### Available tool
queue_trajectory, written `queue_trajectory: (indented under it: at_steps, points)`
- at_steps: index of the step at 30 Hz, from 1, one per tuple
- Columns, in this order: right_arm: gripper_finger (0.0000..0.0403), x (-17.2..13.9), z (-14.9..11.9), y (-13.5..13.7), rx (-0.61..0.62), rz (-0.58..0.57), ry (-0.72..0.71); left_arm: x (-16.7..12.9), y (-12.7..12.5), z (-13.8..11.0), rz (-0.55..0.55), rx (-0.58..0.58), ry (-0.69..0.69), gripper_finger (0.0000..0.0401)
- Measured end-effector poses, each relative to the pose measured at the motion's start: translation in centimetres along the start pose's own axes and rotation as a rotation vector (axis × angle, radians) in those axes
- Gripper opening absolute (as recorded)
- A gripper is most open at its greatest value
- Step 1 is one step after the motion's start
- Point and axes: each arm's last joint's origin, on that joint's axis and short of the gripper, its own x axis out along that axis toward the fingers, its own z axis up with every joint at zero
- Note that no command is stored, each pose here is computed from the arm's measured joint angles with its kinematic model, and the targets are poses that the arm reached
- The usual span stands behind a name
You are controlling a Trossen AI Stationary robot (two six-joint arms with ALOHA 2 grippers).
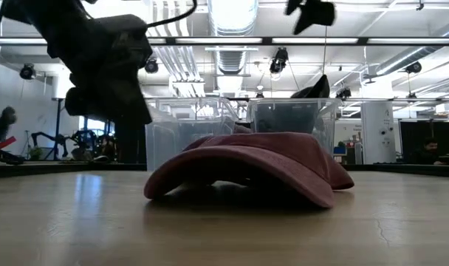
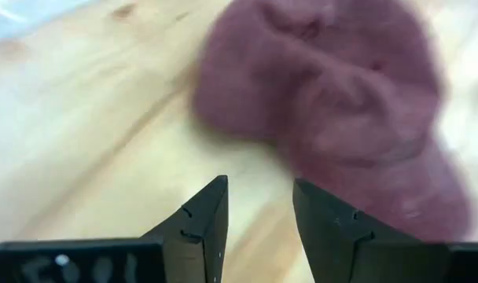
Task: Pick & Place hat
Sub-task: Put the red cap into the left transparent bin
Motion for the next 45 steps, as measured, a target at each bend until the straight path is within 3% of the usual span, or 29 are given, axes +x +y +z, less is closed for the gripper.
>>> queue_trajectory:
  at_steps: [5, 10, 16, 22, 25, 27, 30, 33, 41, 45]
  points:
    - [0.0251, 1.4, -3.3, 1.2, 0.103, -0.036, 0.244, 0.0, 0.0, 0.2, 0.035, 0.069, 0.011, 0.0138]
    - [0.0251, 4.1, -7.2, 3.6, 0.141, -0.091, 0.363, 0.0, -0.4, 0.4, -0.005, 0.114, -0.015, 0.0138]
    - [0.0251, 7.8, -11.8, 6.4, 0.221, -0.062, 0.419, 0.2, -0.6, 0.1, -0.074, 0.256, 0.070, 0.0138]
    - [0.0251, 12.0, -14.5, 7.6, 0.479, 0.056, 0.358, 1.4, -1.0, -0.9, -0.125, 0.540, 0.119, 0.0138]
    - [0.0251, 14.2, -15.2, 7.7, 0.583, 0.145, 0.270, 2.6, -1.2, -1.1, -0.138, 0.608, 0.102, 0.0138]
    - [0.0251, 15.6, -15.7, 7.4, 0.635, 0.150, 0.223, 3.6, -1.4, -1.2, -0.174, 0.615, 0.104, 0.0138]
    - [0.0251, 17.3, -16.4, 6.5, 0.664, 0.065, 0.179, 5.0, -1.9, -1.7, -0.238, 0.601, 0.113, 0.0138]
    - [0.0251, 18.6, -16.6, 5.9, 0.667, 0.024, 0.158, 6.4, -1.9, -2.4, -0.244, 0.577, 0.130, 0.0138]
    - [0.0251, 22.0, -15.8, 4.4, 0.570, -0.040, 0.155, 9.1, -4.4, -2.0, -0.234, 0.504, 0.135, 0.0138]
    - [0.0251, 23.3, -14.5, 4.1, 0.514, -0.010, 0.120, 9.9, -6.7, -1.2, -0.276, 0.480, 0.122, 0.0138]
